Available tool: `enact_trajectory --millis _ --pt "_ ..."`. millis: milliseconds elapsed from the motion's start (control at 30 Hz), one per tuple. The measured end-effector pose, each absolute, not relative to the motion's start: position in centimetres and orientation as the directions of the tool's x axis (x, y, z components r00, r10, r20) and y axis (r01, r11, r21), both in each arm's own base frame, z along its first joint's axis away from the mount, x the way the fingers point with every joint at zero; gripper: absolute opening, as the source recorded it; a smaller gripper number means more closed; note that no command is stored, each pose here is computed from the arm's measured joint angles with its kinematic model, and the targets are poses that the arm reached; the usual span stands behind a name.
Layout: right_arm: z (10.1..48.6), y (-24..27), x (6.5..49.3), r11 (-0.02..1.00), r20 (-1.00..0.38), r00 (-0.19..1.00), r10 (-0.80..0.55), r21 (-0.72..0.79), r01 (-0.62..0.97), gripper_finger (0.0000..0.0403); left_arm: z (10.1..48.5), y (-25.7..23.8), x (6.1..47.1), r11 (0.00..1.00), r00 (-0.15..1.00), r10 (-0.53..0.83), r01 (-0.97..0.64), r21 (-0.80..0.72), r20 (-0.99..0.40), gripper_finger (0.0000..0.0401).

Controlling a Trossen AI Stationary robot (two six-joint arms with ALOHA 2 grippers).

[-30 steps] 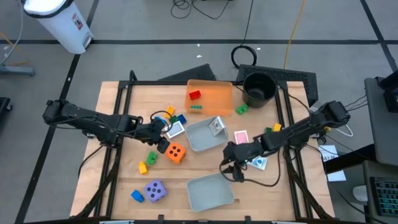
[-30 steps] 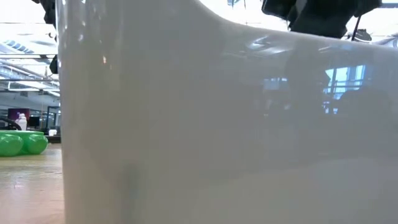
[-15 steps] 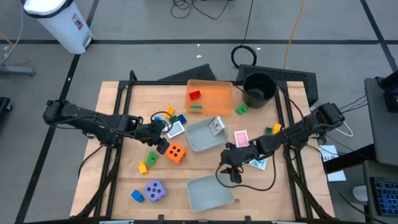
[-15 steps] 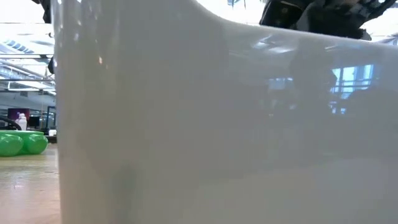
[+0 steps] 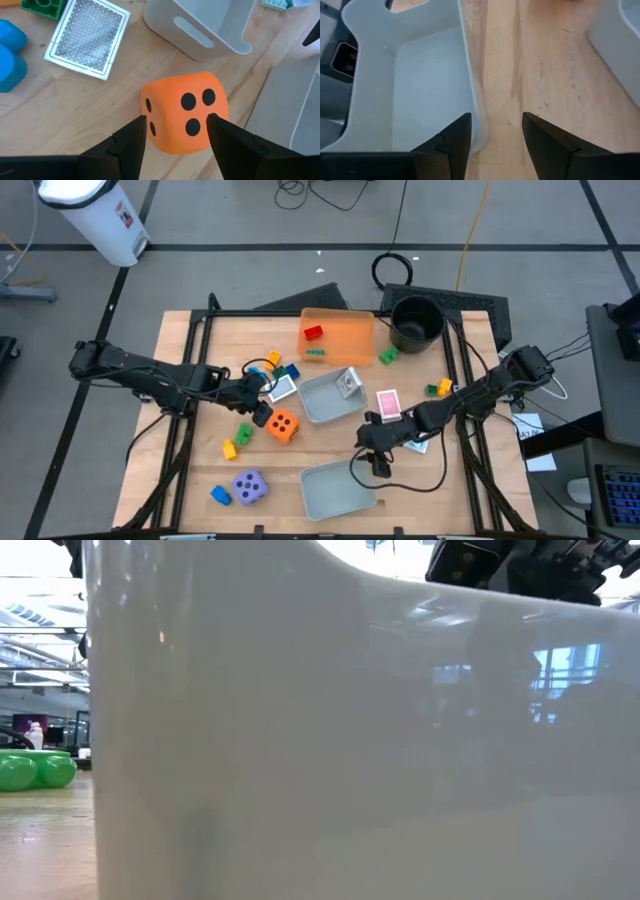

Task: Pick & Place Toys
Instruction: Adjust the bottom gray bin

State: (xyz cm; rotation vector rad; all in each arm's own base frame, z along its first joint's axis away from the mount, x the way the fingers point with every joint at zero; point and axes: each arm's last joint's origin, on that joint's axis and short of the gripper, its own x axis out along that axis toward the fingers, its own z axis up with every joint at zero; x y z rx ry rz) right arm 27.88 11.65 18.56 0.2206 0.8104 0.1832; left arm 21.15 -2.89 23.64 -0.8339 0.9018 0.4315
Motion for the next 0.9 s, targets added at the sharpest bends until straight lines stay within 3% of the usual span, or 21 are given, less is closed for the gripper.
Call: enact_trajectory --millis 900 --pt "18.36 11.46 28.03 0.957 -0.7 0.674 0.239 0.288 -0.04 0.0007 23.64 -2.88 21.13 0.619 0.566 -0.003 -0.647 -0.446 -0.825 0.0214"
